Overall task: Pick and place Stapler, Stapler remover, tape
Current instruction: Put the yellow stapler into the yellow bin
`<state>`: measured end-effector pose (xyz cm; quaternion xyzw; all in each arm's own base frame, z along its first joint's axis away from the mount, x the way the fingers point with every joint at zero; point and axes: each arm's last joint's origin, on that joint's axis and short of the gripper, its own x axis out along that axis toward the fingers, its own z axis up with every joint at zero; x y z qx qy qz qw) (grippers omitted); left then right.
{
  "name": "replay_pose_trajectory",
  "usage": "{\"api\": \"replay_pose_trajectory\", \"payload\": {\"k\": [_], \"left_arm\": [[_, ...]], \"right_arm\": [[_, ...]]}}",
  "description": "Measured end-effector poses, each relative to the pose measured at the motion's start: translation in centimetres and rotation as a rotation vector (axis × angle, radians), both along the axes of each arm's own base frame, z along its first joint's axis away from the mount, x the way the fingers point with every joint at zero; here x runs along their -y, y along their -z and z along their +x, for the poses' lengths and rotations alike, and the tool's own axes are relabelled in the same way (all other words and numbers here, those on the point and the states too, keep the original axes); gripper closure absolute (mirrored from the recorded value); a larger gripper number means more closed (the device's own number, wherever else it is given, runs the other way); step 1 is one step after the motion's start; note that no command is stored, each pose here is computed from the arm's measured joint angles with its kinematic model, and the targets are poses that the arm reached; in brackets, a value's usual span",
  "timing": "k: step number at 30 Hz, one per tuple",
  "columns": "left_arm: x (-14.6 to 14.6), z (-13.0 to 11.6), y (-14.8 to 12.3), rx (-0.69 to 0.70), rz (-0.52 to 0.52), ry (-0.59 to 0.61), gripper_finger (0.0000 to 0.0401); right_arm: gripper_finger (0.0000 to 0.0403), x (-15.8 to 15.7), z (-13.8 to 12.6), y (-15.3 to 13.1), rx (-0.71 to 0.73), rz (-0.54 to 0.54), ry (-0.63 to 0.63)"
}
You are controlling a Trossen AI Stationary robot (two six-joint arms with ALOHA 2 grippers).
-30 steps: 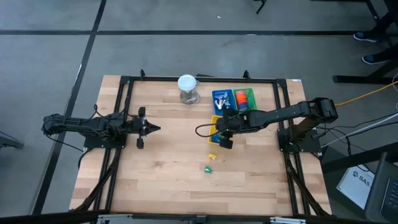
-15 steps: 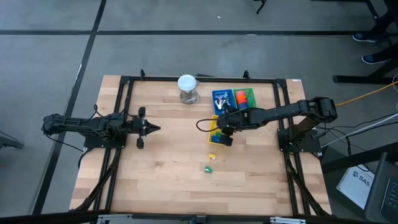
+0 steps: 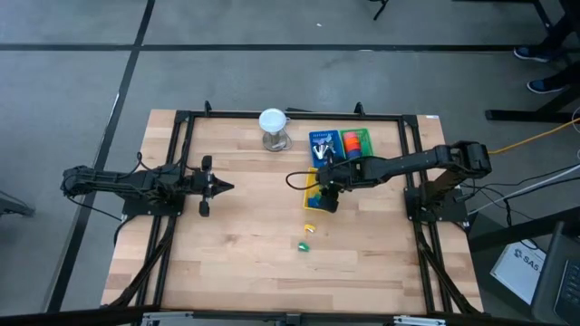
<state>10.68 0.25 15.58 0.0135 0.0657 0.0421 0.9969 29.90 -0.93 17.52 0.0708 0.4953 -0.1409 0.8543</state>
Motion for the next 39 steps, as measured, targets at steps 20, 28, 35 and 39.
{"api": "replay_pose_trajectory", "payload": {"k": [20,28,35,39], "left_arm": [[0.0,0.0,0.0,-0.001,0.000,0.001,0.0400],[0.0,0.0,0.0,0.000,0.000,0.000,0.0400],[0.0,0.0,0.0,0.001,0.000,0.000,0.0400],[0.0,0.0,0.0,0.000,0.000,0.000,0.0400]], "right_arm": [[0.0237,-0.4,3.5,-7.6,0.239,-0.072,-0.153],[0.0237,-3.5,4.6,-9.1,0.417,-0.097,-0.280],[0.0237,-6.0,5.2,-10.4,0.589,-0.023,-0.397],[0.0237,-7.2,5.3,-11.2,0.682,0.011,-0.451]]}}
